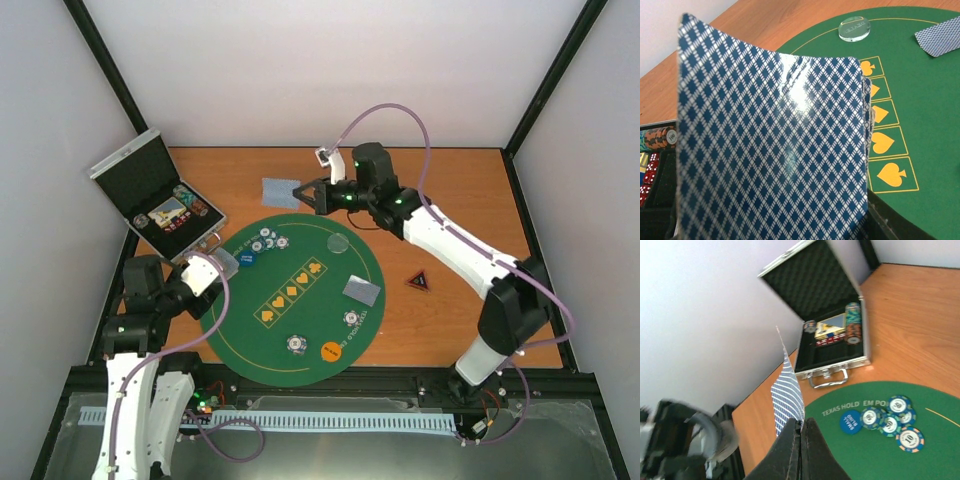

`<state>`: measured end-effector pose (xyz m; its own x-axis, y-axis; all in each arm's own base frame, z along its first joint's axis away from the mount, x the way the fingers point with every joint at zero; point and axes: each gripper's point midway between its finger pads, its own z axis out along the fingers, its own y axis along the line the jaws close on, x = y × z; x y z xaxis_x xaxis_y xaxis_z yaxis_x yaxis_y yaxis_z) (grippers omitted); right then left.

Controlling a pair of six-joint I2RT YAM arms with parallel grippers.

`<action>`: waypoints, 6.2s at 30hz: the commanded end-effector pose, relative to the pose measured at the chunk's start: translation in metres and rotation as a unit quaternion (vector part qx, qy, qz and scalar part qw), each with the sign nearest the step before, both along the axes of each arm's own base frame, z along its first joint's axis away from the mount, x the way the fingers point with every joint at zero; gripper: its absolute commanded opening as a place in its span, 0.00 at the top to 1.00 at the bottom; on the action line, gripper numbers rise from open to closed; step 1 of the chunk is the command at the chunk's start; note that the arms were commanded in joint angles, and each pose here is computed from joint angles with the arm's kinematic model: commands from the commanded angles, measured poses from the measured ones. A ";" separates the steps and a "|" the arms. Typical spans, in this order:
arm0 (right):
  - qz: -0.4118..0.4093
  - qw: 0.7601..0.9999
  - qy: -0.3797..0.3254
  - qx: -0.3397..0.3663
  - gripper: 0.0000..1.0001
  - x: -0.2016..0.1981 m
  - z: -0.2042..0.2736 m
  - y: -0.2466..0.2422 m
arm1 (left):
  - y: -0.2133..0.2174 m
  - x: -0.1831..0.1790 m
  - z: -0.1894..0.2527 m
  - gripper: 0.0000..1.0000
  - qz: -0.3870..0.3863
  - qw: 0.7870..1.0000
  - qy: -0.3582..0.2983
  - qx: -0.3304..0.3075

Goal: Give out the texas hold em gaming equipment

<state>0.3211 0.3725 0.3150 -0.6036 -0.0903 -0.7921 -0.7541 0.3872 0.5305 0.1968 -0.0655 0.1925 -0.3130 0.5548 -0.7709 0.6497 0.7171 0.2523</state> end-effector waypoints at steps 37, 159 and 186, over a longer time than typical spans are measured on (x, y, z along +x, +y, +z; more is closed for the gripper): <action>-0.296 0.927 0.225 -0.041 0.78 0.113 -0.233 0.000 | 0.004 0.003 0.017 0.53 0.015 0.999 -0.042 0.001; -0.224 0.965 0.112 -0.074 0.97 -0.004 -0.094 -0.142 | -0.013 -0.019 0.023 0.52 -0.059 0.998 -0.031 0.008; -0.391 0.853 0.340 -0.058 0.96 -0.061 -0.263 -0.210 | -0.012 -0.017 0.023 0.52 -0.057 0.998 -0.029 0.010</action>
<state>0.2529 0.1648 0.0501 -0.8671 0.4197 -0.2685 0.1690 0.7548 0.6339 0.1764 -0.0775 0.1979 -0.2522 0.5945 -0.7635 0.7219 0.6410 0.2607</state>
